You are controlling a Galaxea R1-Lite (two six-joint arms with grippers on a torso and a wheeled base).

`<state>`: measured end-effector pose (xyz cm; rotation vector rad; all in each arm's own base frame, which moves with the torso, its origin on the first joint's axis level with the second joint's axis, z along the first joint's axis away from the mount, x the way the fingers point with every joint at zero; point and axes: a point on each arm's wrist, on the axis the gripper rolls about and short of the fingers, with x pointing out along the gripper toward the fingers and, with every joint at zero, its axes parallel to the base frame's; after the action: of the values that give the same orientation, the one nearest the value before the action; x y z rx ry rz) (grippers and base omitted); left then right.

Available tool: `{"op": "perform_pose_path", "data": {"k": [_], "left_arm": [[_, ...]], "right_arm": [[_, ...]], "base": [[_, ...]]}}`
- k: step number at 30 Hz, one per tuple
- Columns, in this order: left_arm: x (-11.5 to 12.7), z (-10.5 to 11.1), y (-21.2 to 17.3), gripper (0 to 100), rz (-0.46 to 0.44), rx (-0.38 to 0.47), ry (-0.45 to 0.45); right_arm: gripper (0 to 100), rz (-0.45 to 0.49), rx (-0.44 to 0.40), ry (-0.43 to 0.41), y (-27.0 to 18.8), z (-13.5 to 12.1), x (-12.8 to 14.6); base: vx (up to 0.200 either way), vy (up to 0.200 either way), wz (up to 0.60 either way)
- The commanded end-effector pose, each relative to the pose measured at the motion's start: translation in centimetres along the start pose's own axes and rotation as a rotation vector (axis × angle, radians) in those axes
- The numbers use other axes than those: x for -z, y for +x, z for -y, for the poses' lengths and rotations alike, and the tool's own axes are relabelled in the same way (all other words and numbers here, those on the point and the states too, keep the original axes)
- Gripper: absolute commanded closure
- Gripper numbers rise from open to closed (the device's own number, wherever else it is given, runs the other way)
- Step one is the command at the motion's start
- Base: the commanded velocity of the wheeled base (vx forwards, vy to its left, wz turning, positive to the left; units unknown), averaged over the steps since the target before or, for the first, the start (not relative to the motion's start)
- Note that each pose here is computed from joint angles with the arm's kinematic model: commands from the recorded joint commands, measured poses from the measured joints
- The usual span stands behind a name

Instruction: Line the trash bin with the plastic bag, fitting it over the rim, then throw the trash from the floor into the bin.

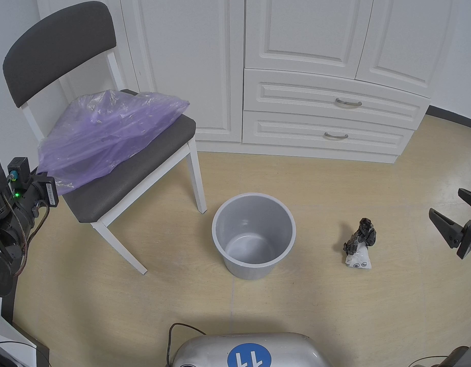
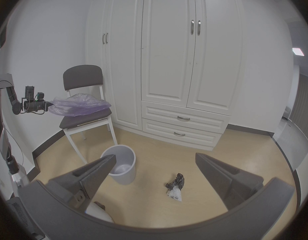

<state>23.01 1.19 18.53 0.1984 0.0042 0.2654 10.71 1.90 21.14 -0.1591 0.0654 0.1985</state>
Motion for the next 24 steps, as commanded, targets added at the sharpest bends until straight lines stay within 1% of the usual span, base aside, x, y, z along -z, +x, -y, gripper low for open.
{"op": "perform_pose_path", "data": {"k": [1,4,5,6,9,12,13,15,19,21,24], "left_arm": [[-0.7,0.1,-0.3,100,0.039,0.062,-0.047],[-1.1,0.2,-0.3,100,0.068,0.102,-0.052],[-1.1,0.2,-0.3,100,0.068,0.102,-0.052],[-1.5,0.2,-0.6,100,0.092,0.138,-0.056],[-2.5,-0.1,-1.5,100,0.146,0.181,-0.062],[-2.8,-0.3,-1.9,100,0.161,0.197,-0.063],[-3.0,-0.2,-2.3,100,0.171,0.206,-0.063],[-3.2,0.1,-2.6,100,0.182,0.224,-0.065],[-3.7,0.5,-3.7,100,0.212,0.26,-0.075],[-4.1,1.0,-4.2,100,0.231,0.288,-0.081],[-4.5,1.6,-4.8,100,0.255,0.327,-0.09]], "right_arm": [[0,-0.005,-0.035,-0.002,0.4,-0.6,-0.1],[0,0.01,-0.008,0.001,0.9,-0.9,-0.2],[0,0.01,-0.008,0.001,0.9,-0.9,-0.2],[0,0.02,0.01,0.004,1.5,-1.2,-0.2],[0,0.012,0.037,0.019,2.4,-1.9,0.2],[0,0.018,0.046,0.026,3.1,-2.5,0.2],[0,0.017,0.053,0.032,3.7,-3.1,0.4],[0,0.009,0.042,0.032,4.1,-3.8,0.8],[0,0.02,-0.026,0.023,4.8,-5.8,0.5],[0,0.025,-0.041,0.021,5.3,-6.3,0.2],[0,0.016,-0.044,0.027,5.7,-6.5,0.6]], "base": [[0.0,0.0,0.0],[0.0,0.0,0.0],[0.0,0.0,0.0],[0.0,0.0,0.0],[0.0,0.0,0.0],[0.0,0.0,0.0],[0.0,0.0,0.0],[0.0,0.0,0.0],[0.0,0.0,0.0],[0.0,0.0,0.0],[0.0,0.0,0.0]]}}
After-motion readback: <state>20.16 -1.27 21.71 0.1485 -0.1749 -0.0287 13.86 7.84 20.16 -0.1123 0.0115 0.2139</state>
